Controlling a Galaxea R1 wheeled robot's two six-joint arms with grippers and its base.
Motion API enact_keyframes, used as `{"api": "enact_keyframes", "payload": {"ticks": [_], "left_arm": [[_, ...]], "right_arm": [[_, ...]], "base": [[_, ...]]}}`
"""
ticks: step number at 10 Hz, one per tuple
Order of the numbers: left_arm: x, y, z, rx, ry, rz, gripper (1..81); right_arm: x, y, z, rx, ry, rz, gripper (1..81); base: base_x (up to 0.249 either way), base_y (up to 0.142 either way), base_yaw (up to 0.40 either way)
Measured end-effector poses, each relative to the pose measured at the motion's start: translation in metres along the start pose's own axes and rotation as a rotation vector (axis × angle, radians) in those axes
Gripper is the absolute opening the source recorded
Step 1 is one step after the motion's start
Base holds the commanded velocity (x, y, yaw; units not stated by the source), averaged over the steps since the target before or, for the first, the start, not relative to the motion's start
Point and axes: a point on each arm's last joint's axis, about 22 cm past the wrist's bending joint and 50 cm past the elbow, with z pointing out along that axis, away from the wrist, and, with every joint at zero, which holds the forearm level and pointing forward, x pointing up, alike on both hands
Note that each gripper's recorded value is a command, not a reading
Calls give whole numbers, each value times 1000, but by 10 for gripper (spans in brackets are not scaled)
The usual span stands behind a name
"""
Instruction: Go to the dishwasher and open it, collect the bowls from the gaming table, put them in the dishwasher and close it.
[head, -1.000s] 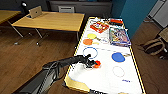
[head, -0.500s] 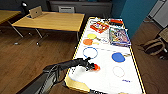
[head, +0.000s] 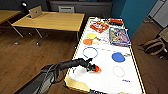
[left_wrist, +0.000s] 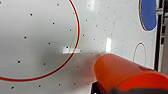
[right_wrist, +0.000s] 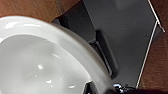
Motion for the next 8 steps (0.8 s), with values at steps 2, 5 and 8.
{"api": "enact_keyframes", "payload": {"ticks": [2, 5, 8], "left_arm": [[-11, 28, -16, -56, -28, 87, 10], [-37, 63, -62, -158, -51, 242, 10], [-55, 40, -164, -157, 22, 319, 10]], "right_arm": [[0, 1, 0, -1, 0, 0, 10], [2, 3, -5, -2, 0, -6, 10], [4, -1, -12, 3, 13, -39, 10]], "base": [[0, 0, 0], [0, 0, 0], [0, 0, 0]]}}
